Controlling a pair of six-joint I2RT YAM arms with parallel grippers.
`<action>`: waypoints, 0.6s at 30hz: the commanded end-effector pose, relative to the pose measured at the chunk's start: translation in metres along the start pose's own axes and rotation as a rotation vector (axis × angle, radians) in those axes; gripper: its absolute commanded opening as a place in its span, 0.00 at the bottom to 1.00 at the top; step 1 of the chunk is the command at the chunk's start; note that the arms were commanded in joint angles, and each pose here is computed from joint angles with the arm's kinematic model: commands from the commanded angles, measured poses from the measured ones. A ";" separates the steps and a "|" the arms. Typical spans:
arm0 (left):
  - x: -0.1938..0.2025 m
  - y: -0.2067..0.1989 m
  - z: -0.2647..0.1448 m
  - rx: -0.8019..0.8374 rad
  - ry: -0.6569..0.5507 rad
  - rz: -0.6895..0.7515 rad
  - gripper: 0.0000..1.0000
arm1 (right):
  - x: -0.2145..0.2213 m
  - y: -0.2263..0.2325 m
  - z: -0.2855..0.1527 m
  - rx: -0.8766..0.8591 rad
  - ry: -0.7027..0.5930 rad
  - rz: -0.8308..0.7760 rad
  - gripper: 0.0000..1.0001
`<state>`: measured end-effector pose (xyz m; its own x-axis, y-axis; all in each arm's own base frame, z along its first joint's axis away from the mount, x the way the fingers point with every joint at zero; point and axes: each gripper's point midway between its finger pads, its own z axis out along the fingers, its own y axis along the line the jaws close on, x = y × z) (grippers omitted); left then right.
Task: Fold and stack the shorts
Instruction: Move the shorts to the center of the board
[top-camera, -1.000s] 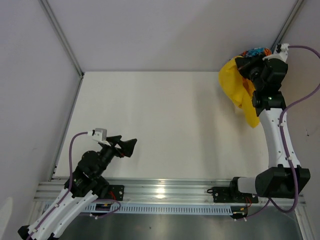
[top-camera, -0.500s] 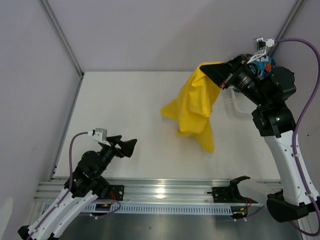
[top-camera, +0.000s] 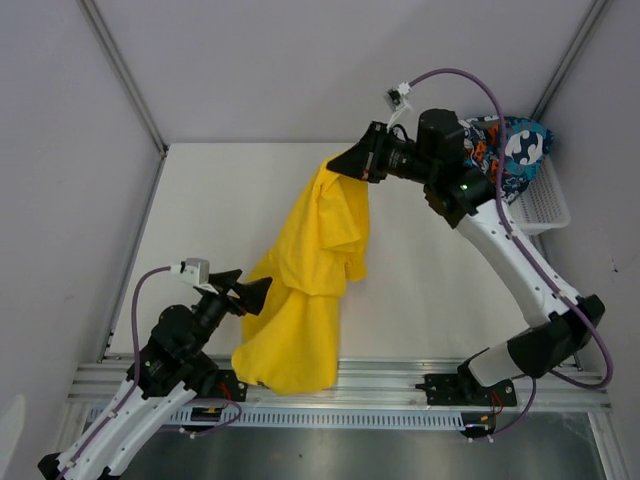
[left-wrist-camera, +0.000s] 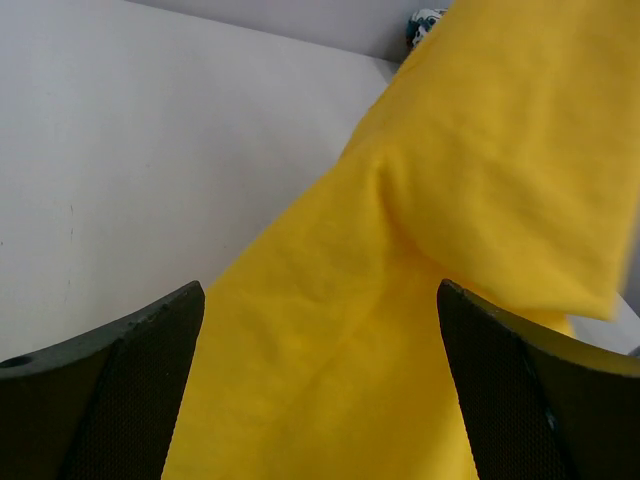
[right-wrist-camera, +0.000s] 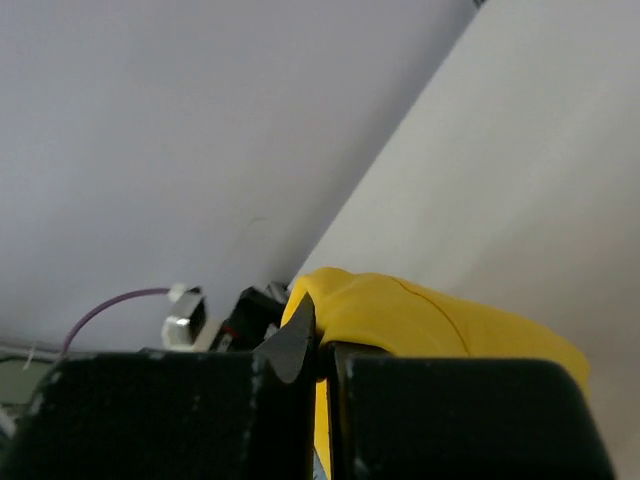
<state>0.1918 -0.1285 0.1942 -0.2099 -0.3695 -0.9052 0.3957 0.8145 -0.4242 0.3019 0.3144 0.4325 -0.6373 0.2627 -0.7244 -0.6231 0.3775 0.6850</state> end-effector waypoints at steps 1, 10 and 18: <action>-0.005 0.001 -0.001 0.001 -0.030 0.011 0.99 | 0.001 -0.075 0.036 0.157 -0.016 0.024 0.00; 0.000 0.002 0.001 -0.008 -0.003 0.020 0.99 | -0.011 -0.248 0.032 0.620 -0.015 0.133 0.54; 0.007 -0.003 0.007 0.017 0.030 0.026 0.99 | 0.059 -0.228 -0.018 0.727 0.024 -0.005 0.70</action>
<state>0.1931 -0.1302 0.1896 -0.2262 -0.3564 -0.9065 0.3907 0.8193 -0.4196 0.4262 0.2401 0.2090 -0.7287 0.2755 -0.6269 -0.1123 0.8551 0.5062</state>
